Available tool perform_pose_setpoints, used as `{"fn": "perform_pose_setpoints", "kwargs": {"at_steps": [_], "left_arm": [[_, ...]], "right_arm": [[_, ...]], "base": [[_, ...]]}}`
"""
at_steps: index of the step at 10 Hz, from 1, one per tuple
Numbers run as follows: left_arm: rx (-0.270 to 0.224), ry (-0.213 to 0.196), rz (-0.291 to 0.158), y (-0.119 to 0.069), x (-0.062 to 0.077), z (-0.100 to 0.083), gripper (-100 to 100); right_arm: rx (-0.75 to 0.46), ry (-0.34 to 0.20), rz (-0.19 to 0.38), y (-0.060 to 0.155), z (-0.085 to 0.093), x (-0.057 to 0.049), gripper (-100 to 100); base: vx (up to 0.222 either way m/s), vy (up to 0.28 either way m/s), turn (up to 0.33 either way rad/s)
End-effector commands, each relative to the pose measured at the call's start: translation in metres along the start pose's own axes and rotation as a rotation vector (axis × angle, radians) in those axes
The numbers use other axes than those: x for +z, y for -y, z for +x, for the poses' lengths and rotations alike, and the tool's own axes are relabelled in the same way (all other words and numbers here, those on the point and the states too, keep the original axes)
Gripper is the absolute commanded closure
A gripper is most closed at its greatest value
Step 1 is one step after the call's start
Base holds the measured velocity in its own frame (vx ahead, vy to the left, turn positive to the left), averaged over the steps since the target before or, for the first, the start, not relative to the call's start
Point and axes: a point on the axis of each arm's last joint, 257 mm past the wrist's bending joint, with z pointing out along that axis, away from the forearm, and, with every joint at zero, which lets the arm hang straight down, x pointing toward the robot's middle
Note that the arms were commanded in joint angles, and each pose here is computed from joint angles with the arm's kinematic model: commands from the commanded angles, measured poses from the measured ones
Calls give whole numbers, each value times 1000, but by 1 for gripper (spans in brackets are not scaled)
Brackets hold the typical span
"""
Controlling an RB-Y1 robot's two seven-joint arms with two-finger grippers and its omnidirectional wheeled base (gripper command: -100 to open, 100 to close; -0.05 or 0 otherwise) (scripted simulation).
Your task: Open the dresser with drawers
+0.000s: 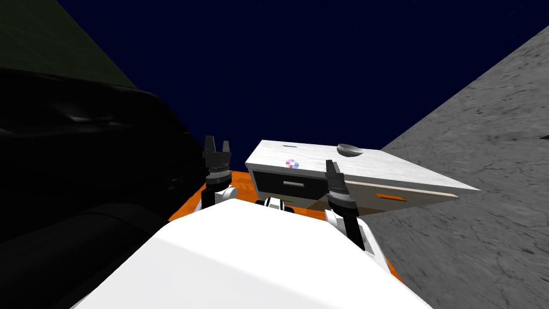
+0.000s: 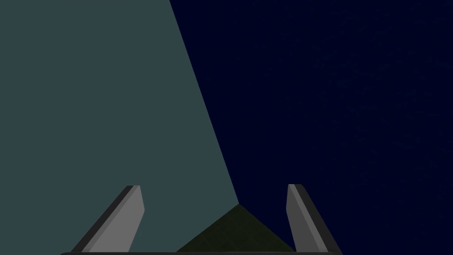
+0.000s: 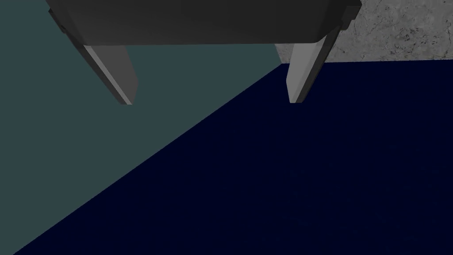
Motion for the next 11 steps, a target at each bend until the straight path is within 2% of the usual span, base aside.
{"fn": "perform_pose_setpoints", "kwargs": {"at_steps": [1, 2, 4, 5, 7, 8, 10, 11], "left_arm": [[0, 0, 0, 0, 0, 0, 0], [0, 0, 0, 0, 0, 0, 0], [0, 0, 0, 0, 0, 0, 0], [0, 0, 0, 0, 0, 0, 0], [0, 0, 0, 0, 0, 0, 0], [0, 0, 0, 0, 0, 0, 0], [0, 0, 0, 0, 0, 0, 0], [0, 0, 0, 0, 0, 0, 0]], "right_arm": [[-79, -6, -8, 1, 1, -1, -100], [-142, -19, -21, 4, 5, -4, -100], [-179, -19, -21, 4, 5, -4, -100], [-246, -32, -34, 7, 9, -7, -100], [-280, -32, -35, 7, 9, -7, -100], [-347, -46, -47, 11, 13, -10, -100], [-383, -45, -48, 11, 13, -10, -100], [-449, -61, -60, 16, 18, -14, -100]], "base": [[-1, 26, 0], [8, 45, -25], [1, 34, -11], [10, 46, -32], [6, 37, -8], [6, 42, -32], [5, 40, -10], [10, 47, -39]]}}
